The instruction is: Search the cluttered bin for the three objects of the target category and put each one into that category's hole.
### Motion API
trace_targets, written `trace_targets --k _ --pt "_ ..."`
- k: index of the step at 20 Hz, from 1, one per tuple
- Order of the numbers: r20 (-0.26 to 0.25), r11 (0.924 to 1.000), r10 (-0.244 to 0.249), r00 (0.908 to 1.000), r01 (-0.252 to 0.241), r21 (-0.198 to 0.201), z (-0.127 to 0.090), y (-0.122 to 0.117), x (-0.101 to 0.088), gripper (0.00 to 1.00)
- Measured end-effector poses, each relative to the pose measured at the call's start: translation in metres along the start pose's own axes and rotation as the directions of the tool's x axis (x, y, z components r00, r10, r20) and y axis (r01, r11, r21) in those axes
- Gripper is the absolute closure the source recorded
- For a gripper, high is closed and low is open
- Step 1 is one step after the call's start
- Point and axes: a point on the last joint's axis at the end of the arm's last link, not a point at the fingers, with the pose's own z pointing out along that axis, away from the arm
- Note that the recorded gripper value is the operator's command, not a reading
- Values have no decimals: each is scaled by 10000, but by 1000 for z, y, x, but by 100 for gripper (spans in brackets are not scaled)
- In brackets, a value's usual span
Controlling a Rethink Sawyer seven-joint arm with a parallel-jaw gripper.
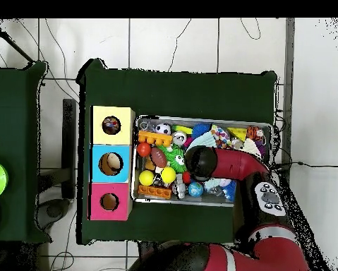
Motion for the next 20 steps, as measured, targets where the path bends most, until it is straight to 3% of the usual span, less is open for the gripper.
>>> trace_targets --k 7,13,14,20 --pt "211 10000 69 9998 -69 -10 -20 -1 -9 100" --pt "193 9986 314 9993 -306 -428 -57 9 -26 100" --pt "126 9971 406 9991 -397 -646 -71 14 -31 100" --pt "217 9918 515 9984 -486 -1179 -92 31 -45 100"
